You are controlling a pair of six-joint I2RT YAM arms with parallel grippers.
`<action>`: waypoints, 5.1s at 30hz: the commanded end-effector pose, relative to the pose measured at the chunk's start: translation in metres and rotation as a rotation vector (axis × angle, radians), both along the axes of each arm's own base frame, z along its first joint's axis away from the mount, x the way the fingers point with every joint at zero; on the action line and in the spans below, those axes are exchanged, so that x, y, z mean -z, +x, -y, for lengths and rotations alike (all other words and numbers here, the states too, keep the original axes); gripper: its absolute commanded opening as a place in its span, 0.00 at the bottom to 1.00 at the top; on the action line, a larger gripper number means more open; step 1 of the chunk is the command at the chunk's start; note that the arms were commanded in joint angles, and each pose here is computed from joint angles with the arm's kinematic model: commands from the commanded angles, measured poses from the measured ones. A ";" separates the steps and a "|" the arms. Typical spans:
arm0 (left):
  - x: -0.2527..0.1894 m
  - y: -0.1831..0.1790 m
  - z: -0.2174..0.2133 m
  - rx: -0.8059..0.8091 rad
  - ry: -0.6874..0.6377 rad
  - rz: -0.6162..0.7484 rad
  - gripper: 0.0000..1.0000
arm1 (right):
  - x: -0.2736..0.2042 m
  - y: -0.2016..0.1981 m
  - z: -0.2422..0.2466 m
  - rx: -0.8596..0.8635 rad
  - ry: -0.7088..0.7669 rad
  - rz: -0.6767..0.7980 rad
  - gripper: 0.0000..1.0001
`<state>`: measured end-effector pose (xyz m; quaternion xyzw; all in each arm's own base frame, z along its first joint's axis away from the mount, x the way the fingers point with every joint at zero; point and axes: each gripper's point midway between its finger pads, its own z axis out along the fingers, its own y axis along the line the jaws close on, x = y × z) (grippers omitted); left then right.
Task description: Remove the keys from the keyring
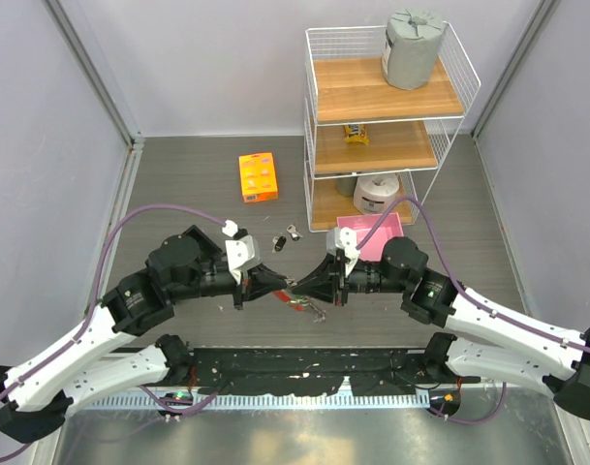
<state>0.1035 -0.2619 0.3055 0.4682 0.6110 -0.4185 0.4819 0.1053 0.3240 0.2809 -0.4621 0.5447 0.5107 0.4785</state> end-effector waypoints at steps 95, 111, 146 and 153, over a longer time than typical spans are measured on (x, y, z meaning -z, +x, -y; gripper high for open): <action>-0.038 0.004 0.000 -0.001 -0.219 -0.038 0.00 | -0.029 0.021 0.000 0.184 -0.029 0.137 0.51; -0.041 0.003 -0.001 0.006 -0.215 -0.027 0.00 | -0.032 0.006 -0.004 0.083 -0.044 0.181 0.05; 0.184 0.199 -0.023 -0.600 0.189 -0.561 0.00 | 0.057 0.040 0.047 0.401 -0.214 -0.108 0.05; 0.179 0.234 -0.031 -0.697 0.148 -0.550 0.42 | 0.064 0.043 0.046 0.412 -0.212 -0.146 0.05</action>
